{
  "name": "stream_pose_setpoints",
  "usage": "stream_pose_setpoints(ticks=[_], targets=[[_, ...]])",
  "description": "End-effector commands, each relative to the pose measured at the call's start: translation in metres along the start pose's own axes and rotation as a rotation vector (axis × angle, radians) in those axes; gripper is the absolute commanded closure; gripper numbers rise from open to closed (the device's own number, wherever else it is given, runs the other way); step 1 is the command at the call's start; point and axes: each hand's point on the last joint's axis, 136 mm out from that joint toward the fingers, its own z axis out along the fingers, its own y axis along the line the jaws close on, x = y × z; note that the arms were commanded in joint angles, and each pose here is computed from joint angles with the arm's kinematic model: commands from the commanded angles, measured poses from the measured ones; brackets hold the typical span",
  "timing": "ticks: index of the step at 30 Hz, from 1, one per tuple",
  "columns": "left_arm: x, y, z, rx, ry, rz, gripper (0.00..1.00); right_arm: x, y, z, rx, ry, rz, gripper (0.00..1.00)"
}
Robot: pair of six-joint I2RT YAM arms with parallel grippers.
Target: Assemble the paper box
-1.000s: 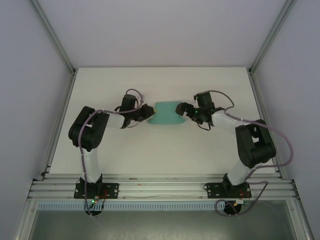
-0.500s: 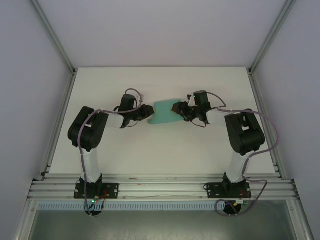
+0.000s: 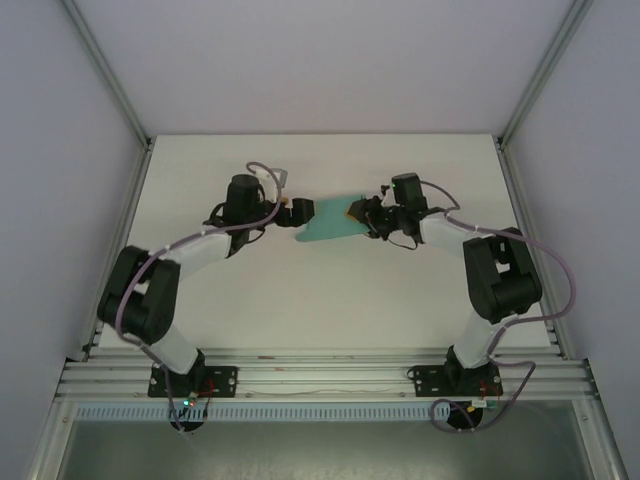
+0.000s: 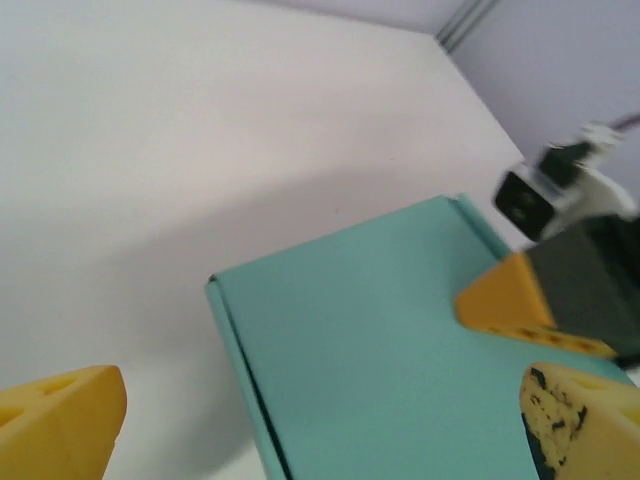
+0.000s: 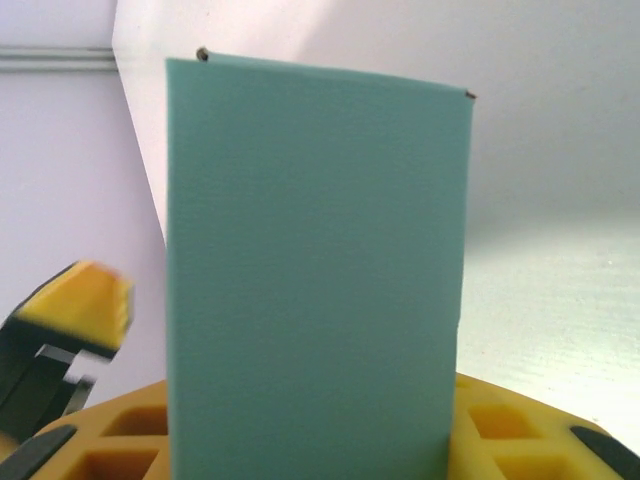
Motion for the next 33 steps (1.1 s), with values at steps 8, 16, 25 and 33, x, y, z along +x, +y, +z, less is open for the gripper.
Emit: stream_pose_setpoints(ticks=[8, 16, 25, 33], targets=[[0.068, -0.062, -0.034, -0.069, 0.37, 0.897, 0.0, 0.038, 0.004, -0.038, 0.121, 0.269, 0.362, 0.63], [0.066, -0.055, -0.02, -0.217, 0.39, 1.125, 0.0, 0.062, 0.011, -0.041, 0.117, 0.452, 0.489, 0.69], [0.079, -0.058, -0.002, -0.15, 0.43, 1.147, 0.02, 0.078, 0.015, -0.05, 0.131, 0.535, 0.544, 0.67], [0.081, -0.063, 0.0, -0.119, 0.427, 1.126, 0.37, 0.089, 0.013, -0.054, 0.142, 0.595, 0.57, 0.65]])
